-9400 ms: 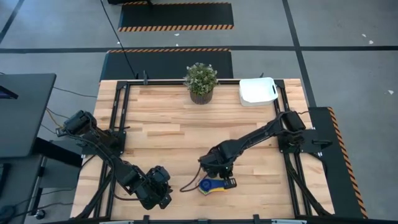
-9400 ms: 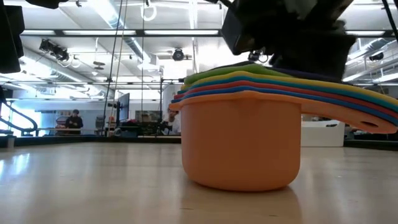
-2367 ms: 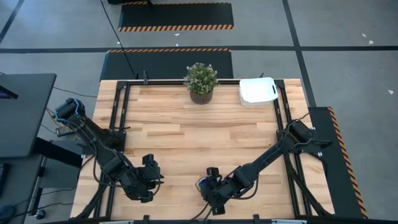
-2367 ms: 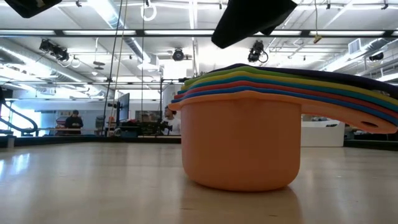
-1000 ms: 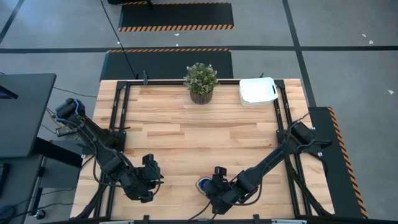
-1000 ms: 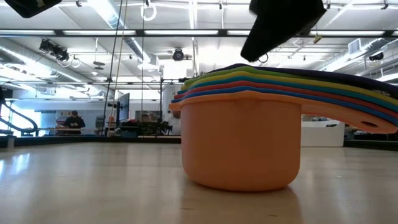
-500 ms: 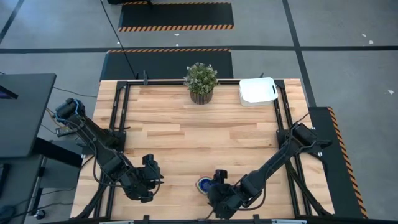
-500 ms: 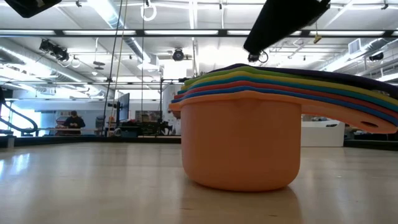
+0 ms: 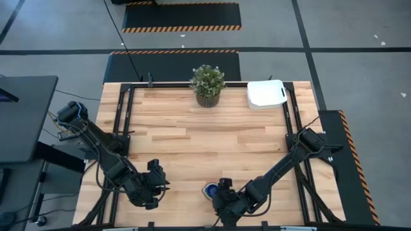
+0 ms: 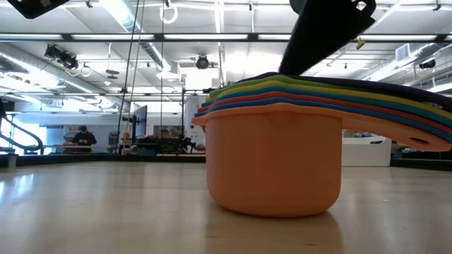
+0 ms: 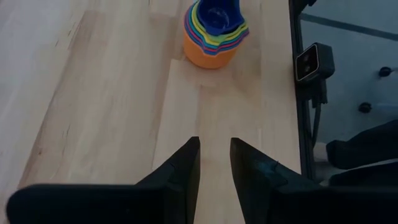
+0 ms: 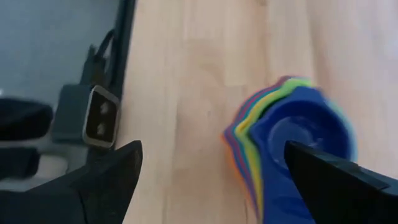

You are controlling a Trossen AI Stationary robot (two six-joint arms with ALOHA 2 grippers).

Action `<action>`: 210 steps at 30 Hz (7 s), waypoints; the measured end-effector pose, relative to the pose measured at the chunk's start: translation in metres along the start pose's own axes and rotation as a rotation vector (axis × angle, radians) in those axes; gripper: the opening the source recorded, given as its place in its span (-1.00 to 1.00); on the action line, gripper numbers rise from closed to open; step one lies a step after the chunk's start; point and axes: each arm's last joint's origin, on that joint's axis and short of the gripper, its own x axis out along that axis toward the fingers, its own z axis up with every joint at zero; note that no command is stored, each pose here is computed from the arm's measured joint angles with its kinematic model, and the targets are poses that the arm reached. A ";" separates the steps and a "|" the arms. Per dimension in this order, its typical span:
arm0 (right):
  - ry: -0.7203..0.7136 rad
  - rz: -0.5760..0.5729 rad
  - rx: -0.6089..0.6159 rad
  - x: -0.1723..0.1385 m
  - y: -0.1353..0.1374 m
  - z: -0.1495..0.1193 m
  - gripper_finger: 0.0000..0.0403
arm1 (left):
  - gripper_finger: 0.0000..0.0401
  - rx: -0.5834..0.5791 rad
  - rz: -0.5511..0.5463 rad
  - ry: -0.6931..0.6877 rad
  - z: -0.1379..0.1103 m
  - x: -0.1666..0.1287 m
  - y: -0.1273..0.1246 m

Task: Nest measuring cups in basket
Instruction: Put the stacked measuring cups into the white bin

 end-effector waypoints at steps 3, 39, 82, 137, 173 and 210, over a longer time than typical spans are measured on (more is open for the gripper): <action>0.031 0.036 -0.008 0.001 0.000 -0.001 0.98 | -0.52 -0.003 -0.005 -0.005 0.001 0.000 -0.001; 0.130 0.077 -0.356 0.018 -0.025 -0.011 0.98 | -0.52 -0.021 -0.031 -0.028 0.003 0.000 -0.003; 0.104 0.060 -0.480 0.021 -0.030 -0.008 0.42 | -0.52 -0.020 -0.030 -0.028 0.003 0.000 -0.003; 0.082 0.040 -0.481 0.021 -0.030 -0.006 -0.10 | -0.52 -0.020 -0.030 -0.028 0.003 0.000 -0.003; 0.089 0.049 -0.396 0.024 -0.041 0.000 -0.11 | -0.52 -0.020 -0.029 -0.028 0.003 0.000 -0.003; 0.108 0.124 -0.369 0.025 -0.046 0.004 -0.40 | -0.52 -0.020 -0.030 -0.028 0.003 0.000 -0.003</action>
